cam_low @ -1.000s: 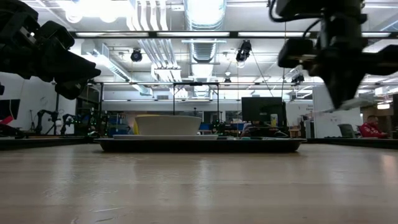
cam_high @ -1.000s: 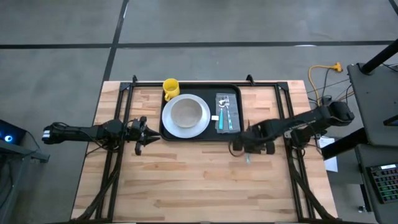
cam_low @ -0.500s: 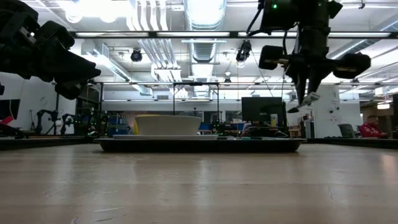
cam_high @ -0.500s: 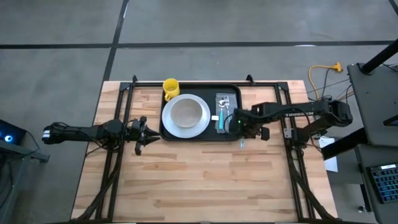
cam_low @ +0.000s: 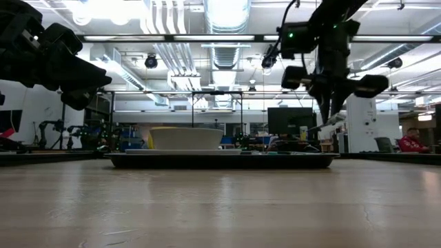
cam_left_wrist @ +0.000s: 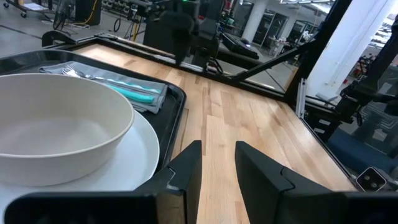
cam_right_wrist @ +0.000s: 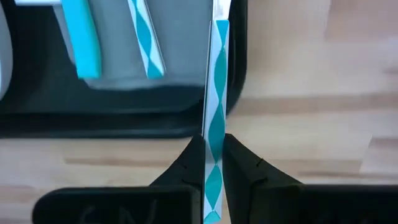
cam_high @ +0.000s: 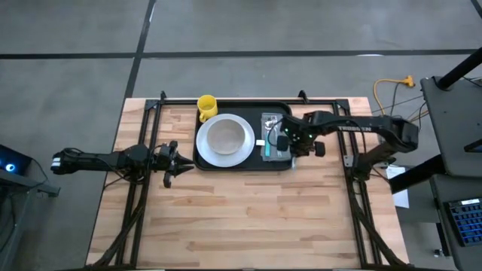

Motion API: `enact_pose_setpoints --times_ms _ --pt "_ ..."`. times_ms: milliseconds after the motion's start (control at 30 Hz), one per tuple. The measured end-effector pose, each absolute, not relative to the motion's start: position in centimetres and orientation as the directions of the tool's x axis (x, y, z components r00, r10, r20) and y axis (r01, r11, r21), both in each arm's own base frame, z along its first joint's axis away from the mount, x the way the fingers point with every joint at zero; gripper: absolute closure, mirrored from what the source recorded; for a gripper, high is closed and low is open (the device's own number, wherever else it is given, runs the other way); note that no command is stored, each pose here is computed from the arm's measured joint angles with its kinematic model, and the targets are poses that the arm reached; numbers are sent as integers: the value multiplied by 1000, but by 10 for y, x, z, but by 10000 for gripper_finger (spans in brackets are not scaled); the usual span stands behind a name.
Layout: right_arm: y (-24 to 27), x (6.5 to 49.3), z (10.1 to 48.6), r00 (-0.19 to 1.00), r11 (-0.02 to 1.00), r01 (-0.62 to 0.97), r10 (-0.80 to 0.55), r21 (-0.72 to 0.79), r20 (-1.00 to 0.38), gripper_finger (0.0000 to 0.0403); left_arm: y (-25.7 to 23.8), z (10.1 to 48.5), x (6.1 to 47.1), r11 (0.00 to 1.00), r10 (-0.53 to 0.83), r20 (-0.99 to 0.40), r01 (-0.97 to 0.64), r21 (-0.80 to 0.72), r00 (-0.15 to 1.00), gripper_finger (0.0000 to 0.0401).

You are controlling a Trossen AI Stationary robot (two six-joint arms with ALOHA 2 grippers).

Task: Set up tray
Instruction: Put the white patterned knife on top of the gray napkin to the right of the blue fork on the black serving tray

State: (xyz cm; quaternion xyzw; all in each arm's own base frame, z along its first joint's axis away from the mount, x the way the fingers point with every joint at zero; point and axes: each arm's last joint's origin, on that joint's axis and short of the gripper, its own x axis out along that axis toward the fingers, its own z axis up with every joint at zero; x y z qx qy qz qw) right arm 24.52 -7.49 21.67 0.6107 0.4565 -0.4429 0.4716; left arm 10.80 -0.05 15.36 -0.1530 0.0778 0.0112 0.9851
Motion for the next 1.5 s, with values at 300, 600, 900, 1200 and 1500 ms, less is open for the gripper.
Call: enact_pose_setpoints --times_ms 300,600,900,1200,1500 --pt "-112 268 201 130 -48 991 151 124 -980 384 0 154 108 953 -1 -157 -46 -299 988 319" --pt "-137 289 192 117 -10 993 153 117 -981 384 0 154 108 953 -2 -156 -46 -299 988 319" --pt "-154 296 189 84 20 996 158 88 -984 383 0 154 108 953 -2 -157 -46 -300 988 319" --pt "-156 297 183 63 27 997 159 68 -985 382 0 154 108 953 -2 -157 -46 -299 988 319" --pt "-157 295 182 51 25 998 141 55 -989 381 0 154 108 953 -2 -157 -46 -300 988 319"
